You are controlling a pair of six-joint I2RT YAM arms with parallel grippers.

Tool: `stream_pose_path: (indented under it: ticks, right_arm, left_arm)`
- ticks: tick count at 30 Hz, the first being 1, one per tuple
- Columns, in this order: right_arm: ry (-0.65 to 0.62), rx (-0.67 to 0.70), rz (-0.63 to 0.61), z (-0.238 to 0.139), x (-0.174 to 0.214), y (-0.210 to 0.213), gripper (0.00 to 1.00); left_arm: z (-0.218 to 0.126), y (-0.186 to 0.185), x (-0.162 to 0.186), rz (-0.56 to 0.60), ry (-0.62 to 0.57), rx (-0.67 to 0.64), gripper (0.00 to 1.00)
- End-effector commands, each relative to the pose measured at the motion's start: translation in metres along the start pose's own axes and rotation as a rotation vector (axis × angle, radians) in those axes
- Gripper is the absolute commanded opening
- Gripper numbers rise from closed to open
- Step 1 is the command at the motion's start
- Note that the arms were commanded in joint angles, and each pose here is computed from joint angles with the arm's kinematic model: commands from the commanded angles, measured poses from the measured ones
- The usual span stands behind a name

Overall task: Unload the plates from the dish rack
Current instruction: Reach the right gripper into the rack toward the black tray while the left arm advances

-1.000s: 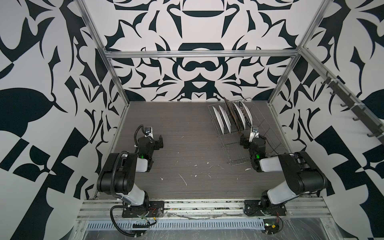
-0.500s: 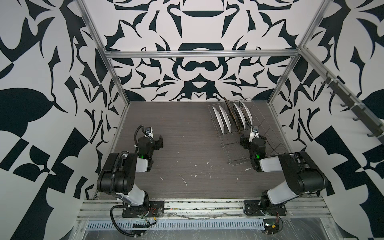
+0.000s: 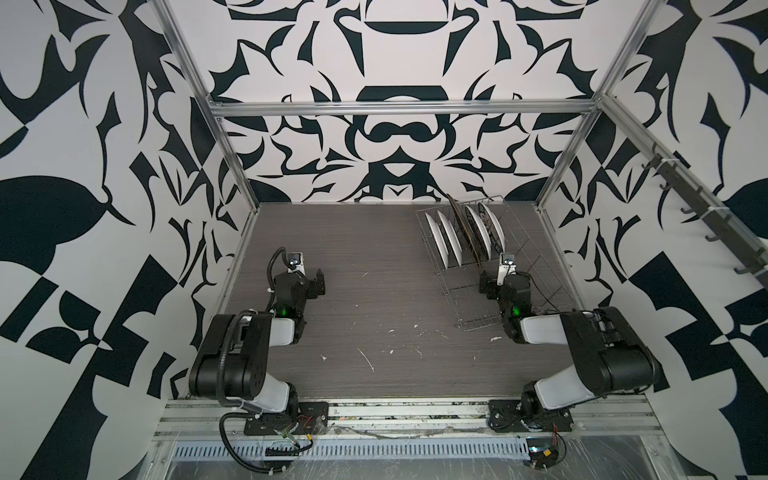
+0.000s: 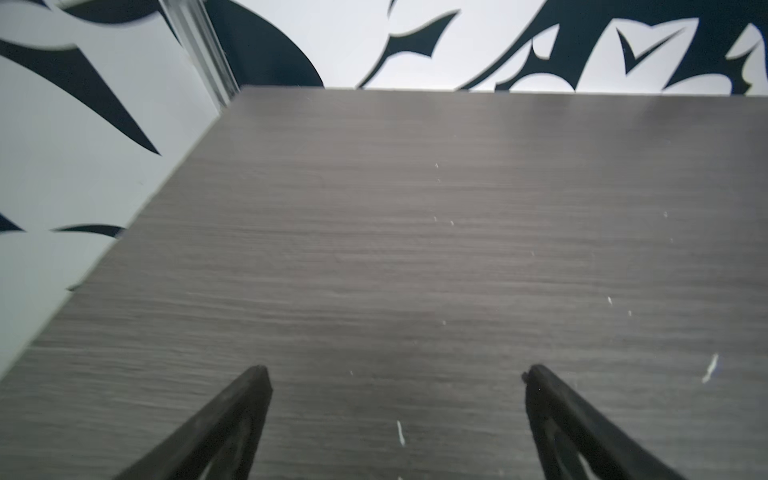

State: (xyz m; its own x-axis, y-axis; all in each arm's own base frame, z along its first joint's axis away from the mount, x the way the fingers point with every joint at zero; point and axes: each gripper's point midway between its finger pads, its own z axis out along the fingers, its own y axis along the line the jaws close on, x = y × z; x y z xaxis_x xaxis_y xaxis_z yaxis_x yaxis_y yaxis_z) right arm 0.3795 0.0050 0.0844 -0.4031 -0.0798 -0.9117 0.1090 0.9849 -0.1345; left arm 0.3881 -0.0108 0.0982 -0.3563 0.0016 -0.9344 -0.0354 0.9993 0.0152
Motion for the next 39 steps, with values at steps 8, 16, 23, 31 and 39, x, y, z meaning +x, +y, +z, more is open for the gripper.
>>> stream_pose_path:
  ticks: [8,16,23,31,39]
  right_arm:
    - [0.019,-0.068,-0.032,-0.014,-0.058,0.007,0.98]
    - [0.041,-0.122,-0.065,-0.046,-0.098,0.016,0.95]
    - [0.036,-0.102,-0.271,-0.079,-0.130,0.052,0.94]
    - [0.157,-0.008,-0.261,-0.085,-0.158,0.072,0.93]
    - [0.221,0.007,-0.203,-0.065,-0.180,0.091,0.89]
  left_arm:
    - [-0.025,-0.034,-0.045,0.080,0.062,-0.074,0.99]
    - [-0.065,-0.074,-0.058,-0.079,0.146,0.115,0.99]
    - [-0.087,-0.096,-0.045,-0.195,0.209,0.232,0.99]
    - [-0.093,-0.113,-0.034,-0.240,0.275,0.315,0.99]
    - [-0.101,-0.122,-0.029,-0.282,0.336,0.364,0.99]
